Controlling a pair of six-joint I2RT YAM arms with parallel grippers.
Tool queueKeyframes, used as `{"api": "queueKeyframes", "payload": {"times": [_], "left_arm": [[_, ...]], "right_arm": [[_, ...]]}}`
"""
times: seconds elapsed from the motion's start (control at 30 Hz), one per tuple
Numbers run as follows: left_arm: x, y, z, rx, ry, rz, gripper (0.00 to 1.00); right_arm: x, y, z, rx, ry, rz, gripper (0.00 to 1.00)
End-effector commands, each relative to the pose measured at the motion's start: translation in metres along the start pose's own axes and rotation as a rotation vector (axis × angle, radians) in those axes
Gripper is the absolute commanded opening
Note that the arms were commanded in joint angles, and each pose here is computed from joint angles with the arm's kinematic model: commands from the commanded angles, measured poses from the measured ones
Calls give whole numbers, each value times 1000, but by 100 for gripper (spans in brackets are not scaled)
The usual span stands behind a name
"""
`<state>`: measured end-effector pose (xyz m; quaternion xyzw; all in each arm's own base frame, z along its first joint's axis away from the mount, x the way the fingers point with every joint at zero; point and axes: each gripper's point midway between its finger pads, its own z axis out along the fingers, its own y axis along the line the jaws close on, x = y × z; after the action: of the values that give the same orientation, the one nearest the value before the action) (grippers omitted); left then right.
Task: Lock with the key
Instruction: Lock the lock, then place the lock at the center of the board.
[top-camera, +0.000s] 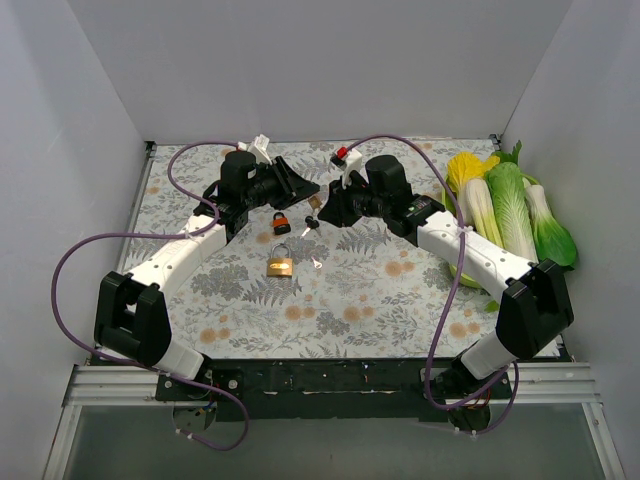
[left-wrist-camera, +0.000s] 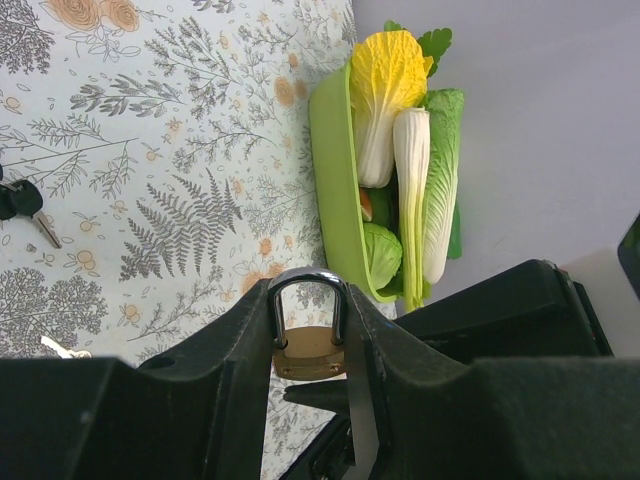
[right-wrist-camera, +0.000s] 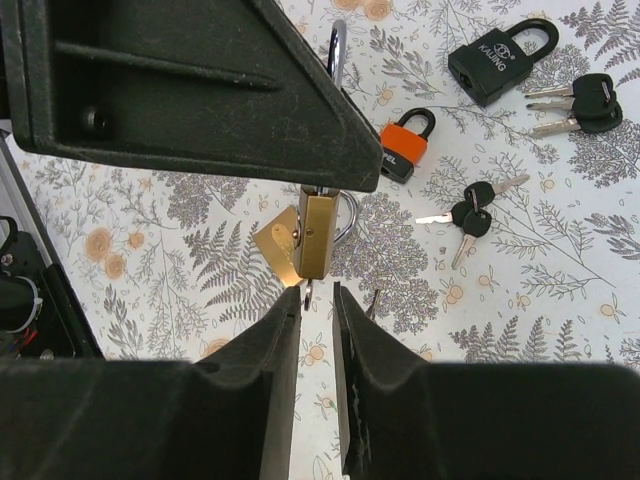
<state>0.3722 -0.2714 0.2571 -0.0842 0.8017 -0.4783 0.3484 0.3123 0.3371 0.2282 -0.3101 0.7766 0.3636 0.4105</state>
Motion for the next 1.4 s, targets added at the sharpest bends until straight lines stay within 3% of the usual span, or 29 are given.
{"api": "queueKeyframes", "payload": {"times": [0.0, 0.27, 0.5, 0.63, 1.03, 1.17, 1.37], "left_arm": [[-4, -10, -11, 20, -23, -8, 0], [-2, -9, -11, 22, -15, -15, 0], [-4, -10, -10, 22, -24, -16, 0], [-14, -10, -9, 17, -54, -13, 0], [-104, 1, -8, -22, -252, 30, 0], [-99, 5, -13, -39, -221, 85, 0], [-26, 50, -46, -151, -35, 142, 0]], "right_arm": [[-38, 5, -4, -1, -111, -47, 27], [-42, 3, -3, 5, -128, -58, 25], [-34, 5, -1, -12, -103, -56, 2], [-30, 9, -2, -24, -95, -56, 1], [-1, 31, -8, -71, -44, -46, 1], [5, 30, -7, -65, -33, -5, 1], [19, 33, -2, -98, -22, 25, 1]]}}
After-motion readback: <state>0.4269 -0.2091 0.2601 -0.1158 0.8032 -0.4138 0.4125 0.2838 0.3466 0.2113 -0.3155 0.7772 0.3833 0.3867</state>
